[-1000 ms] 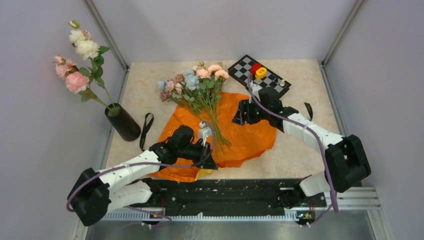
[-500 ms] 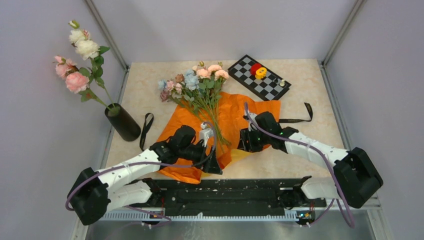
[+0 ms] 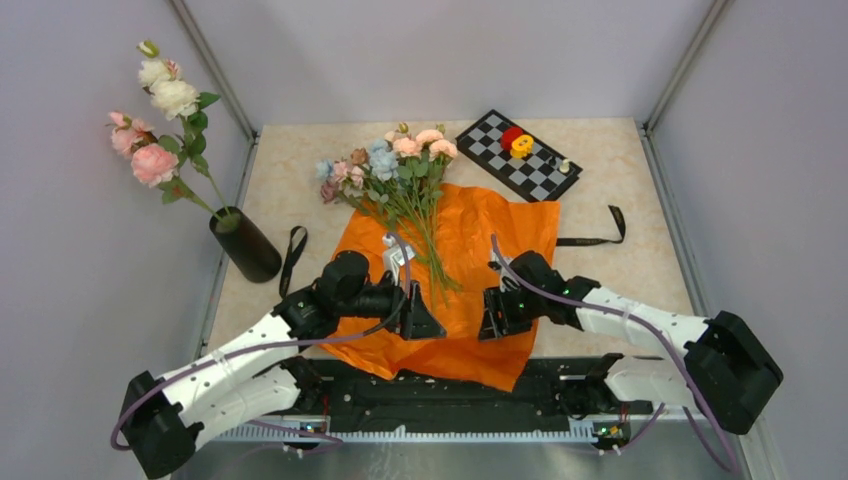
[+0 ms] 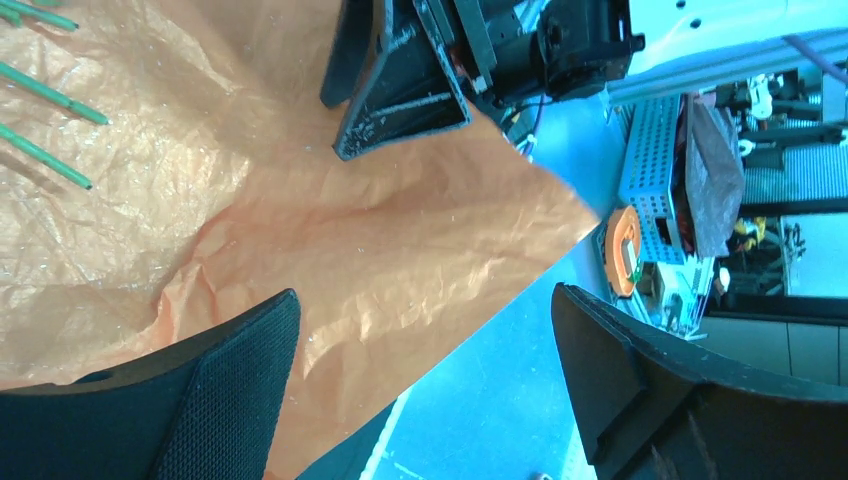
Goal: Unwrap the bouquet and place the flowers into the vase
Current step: Unfold the wrapping paper at the center of the board.
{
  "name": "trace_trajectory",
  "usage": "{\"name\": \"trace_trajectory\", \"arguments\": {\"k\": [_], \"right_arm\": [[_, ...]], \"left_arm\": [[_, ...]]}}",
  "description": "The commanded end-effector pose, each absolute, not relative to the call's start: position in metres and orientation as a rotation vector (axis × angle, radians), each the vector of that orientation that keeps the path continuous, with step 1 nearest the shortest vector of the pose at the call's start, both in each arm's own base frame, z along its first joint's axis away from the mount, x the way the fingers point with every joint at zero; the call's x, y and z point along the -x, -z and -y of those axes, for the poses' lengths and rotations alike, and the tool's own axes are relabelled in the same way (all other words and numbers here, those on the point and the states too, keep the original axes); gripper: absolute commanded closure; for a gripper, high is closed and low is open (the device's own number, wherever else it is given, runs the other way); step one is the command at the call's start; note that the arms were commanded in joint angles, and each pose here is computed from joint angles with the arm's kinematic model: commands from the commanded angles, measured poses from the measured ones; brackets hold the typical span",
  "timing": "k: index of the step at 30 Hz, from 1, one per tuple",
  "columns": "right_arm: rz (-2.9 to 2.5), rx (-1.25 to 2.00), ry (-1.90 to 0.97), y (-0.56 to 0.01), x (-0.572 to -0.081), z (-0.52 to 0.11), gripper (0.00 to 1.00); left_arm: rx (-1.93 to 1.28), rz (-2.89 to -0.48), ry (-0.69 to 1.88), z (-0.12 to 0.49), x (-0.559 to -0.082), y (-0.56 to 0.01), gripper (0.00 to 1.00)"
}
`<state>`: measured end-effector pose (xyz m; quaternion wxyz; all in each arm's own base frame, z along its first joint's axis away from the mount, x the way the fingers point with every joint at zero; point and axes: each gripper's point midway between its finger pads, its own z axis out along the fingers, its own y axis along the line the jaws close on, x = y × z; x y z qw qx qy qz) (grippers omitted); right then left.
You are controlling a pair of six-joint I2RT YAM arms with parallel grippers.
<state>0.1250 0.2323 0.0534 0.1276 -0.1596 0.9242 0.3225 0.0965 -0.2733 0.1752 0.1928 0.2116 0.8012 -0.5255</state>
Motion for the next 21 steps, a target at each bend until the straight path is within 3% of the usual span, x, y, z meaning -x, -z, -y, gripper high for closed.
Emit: {"name": "trace_trajectory", "arguments": {"k": [1,7,18,21], "right_arm": [[-2.71,0.428,-0.907,-0.051,-0.117,-0.228,0.5],[-2.726,0.351,-0.829,-0.038,-0.119,-0.219,0.51],[-2.666,0.285,-0.891,-0.043,-0.13,-0.231,0.51],[-2.679,0.233,-0.786,-0.036,-0.137,-0.22,0.51]], "left_arm": [[-0.452,-2.264,1.439,0.274,-0.109,-0.17,0.01],[-0.287,-2.472,1.29,0.262,-0.114,-0.116,0.01],[-0.165,-2.6,1.327,0.272,-0.107,-0.077,0.01],[-0.104,-2.688,1.182,0.26,-0.109,-0.057,0.01]]}}
